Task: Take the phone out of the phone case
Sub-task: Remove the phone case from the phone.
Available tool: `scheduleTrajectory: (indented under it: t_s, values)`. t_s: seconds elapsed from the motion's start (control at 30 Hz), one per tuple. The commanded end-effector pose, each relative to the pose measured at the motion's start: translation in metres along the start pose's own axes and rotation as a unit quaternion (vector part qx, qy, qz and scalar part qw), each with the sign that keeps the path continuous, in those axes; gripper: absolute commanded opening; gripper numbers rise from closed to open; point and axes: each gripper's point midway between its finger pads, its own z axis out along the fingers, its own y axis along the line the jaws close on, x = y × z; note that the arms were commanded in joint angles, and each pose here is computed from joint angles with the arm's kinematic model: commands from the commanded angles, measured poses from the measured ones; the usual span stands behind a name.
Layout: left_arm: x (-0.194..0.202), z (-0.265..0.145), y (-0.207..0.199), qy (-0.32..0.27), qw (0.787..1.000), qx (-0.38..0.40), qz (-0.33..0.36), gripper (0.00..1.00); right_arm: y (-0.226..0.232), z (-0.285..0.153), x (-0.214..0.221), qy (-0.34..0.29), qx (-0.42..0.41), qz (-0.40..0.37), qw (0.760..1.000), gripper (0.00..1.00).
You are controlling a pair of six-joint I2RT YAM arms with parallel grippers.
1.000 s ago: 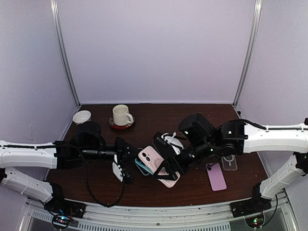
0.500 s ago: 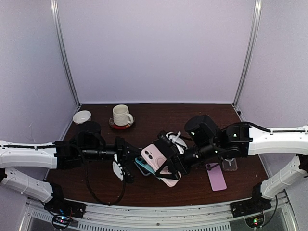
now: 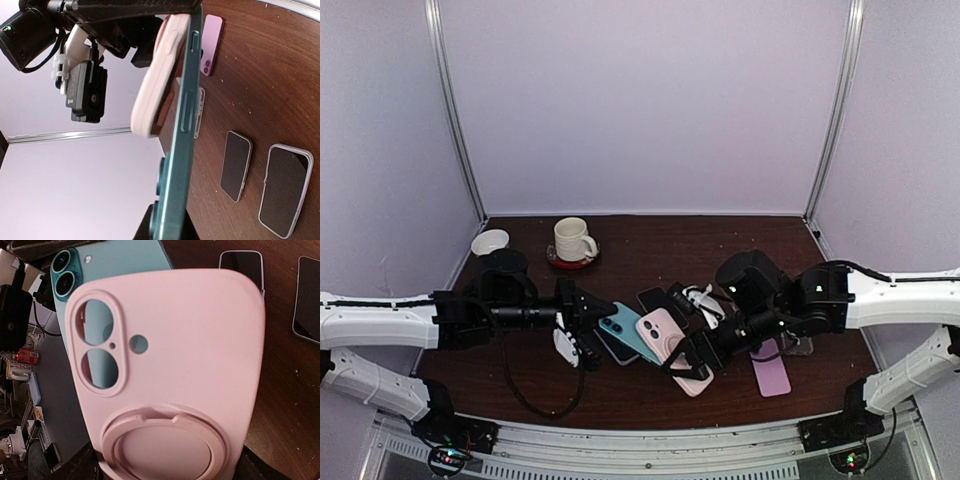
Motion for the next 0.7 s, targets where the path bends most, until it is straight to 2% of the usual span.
scheduleTrajectory:
  t_s: [0.0, 0.4, 0.67]
  values:
    - [0.006, -0.025, 0.088, 0.018, 0.988, -0.155, 0.012, 0.00, -0.022, 0.001, 0.028, 0.039, 0.042, 0.020, 0.998, 0.80]
    - [0.008, -0.025, 0.086, 0.024, 0.988, -0.153, 0.018, 0.00, -0.055, -0.014, 0.052, 0.047, 0.093, 0.062, 0.993, 0.80]
    - [0.013, -0.026, 0.086, 0.032, 0.988, -0.151, 0.021, 0.00, -0.111, -0.041, 0.075, 0.040, 0.164, 0.129, 0.977, 0.81]
